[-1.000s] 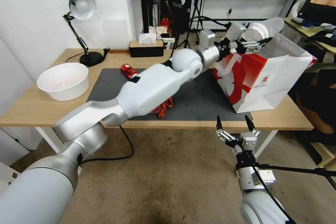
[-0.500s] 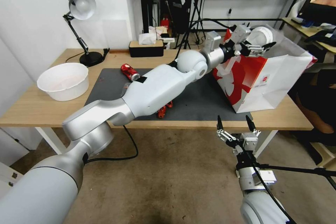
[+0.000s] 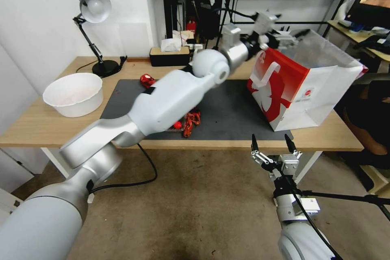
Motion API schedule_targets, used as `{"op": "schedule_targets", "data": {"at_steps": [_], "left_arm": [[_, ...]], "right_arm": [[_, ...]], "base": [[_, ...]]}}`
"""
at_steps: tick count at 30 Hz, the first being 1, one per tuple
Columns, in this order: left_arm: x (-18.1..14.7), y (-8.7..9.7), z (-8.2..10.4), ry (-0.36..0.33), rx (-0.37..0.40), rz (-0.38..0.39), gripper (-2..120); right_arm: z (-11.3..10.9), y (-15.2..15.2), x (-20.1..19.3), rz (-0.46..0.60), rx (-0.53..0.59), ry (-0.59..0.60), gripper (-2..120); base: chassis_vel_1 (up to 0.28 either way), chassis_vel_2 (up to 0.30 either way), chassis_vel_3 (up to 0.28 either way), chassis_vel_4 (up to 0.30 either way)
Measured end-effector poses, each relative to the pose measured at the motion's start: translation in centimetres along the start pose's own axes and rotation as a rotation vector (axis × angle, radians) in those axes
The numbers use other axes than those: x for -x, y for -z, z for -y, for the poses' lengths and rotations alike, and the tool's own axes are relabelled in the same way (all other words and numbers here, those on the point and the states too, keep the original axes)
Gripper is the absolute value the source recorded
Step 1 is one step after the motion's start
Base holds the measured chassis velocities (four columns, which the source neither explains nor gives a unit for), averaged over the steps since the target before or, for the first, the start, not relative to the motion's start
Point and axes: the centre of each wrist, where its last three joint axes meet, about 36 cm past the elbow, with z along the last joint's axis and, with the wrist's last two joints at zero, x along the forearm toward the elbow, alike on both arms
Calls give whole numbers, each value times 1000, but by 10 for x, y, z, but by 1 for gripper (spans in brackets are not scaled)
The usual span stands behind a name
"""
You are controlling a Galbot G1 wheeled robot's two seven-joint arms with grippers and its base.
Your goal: Pick up the trash from the table and place it into the takeout bag.
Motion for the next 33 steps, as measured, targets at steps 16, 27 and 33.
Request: {"op": "schedule_targets", "data": {"at_steps": [16, 27, 33], "left_arm": [[-163, 4, -32, 303, -28, -4, 100], [-284, 2, -15, 501, 33, -29, 100], [-326, -2, 2, 581, 90, -57, 100]], "right_arm": [[-1, 0, 3, 4, 0, 10, 100], [-3, -2, 1, -2, 3, 15, 100], [-4, -2, 1, -4, 4, 17, 100]], "base": [[0, 0, 0, 0], [0, 0, 0, 0], [0, 0, 0, 0]]}}
